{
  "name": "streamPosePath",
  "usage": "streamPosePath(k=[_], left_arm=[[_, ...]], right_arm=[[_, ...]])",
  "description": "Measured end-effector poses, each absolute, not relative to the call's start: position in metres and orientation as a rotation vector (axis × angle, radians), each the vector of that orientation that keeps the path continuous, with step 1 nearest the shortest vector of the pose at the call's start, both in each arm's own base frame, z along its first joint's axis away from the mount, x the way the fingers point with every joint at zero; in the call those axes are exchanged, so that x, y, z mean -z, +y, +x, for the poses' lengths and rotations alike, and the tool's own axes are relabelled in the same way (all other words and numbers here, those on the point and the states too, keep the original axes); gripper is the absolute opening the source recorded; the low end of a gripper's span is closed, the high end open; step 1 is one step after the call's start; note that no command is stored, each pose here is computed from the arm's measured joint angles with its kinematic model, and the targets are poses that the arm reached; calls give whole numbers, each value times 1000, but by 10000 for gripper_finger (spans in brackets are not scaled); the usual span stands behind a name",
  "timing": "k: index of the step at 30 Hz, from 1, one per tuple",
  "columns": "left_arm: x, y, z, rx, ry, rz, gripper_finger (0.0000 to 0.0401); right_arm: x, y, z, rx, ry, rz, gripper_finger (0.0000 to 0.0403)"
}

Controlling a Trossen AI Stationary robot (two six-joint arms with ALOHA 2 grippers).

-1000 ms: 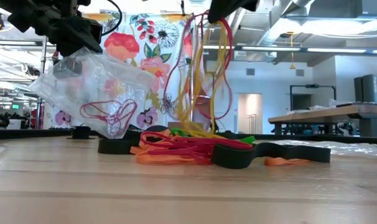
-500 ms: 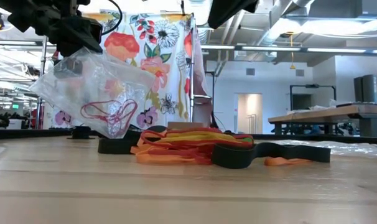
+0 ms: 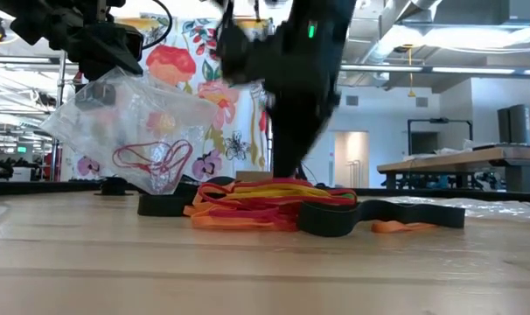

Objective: Sort rubber bands
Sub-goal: Put the red rubber band into the transparent zip bag

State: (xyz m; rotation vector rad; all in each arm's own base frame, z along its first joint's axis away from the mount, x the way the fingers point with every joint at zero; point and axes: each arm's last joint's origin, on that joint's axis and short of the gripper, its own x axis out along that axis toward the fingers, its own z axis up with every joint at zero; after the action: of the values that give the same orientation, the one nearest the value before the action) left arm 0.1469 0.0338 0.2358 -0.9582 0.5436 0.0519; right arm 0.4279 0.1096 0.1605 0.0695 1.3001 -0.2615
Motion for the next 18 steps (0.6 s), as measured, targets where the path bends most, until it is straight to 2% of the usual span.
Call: streamPosePath(k=[5, 8, 10, 13, 18], left_arm=[[-236, 34, 147, -53, 542, -958, 0], [-236, 34, 147, -55, 540, -966, 0], [-236, 34, 147, -57, 542, -967, 0], [-236, 34, 147, -60, 541, -973, 0], [-236, 34, 147, -62, 537, -972, 0]], right_arm=[[-135, 102, 434, 220, 1382, 103, 33], [-138, 99, 434, 208, 1393, 116, 7], [-147, 99, 433, 214, 1387, 110, 4], [-175, 101, 429, 215, 1342, 74, 2], [-257, 108, 408, 252, 1120, 16, 1]])
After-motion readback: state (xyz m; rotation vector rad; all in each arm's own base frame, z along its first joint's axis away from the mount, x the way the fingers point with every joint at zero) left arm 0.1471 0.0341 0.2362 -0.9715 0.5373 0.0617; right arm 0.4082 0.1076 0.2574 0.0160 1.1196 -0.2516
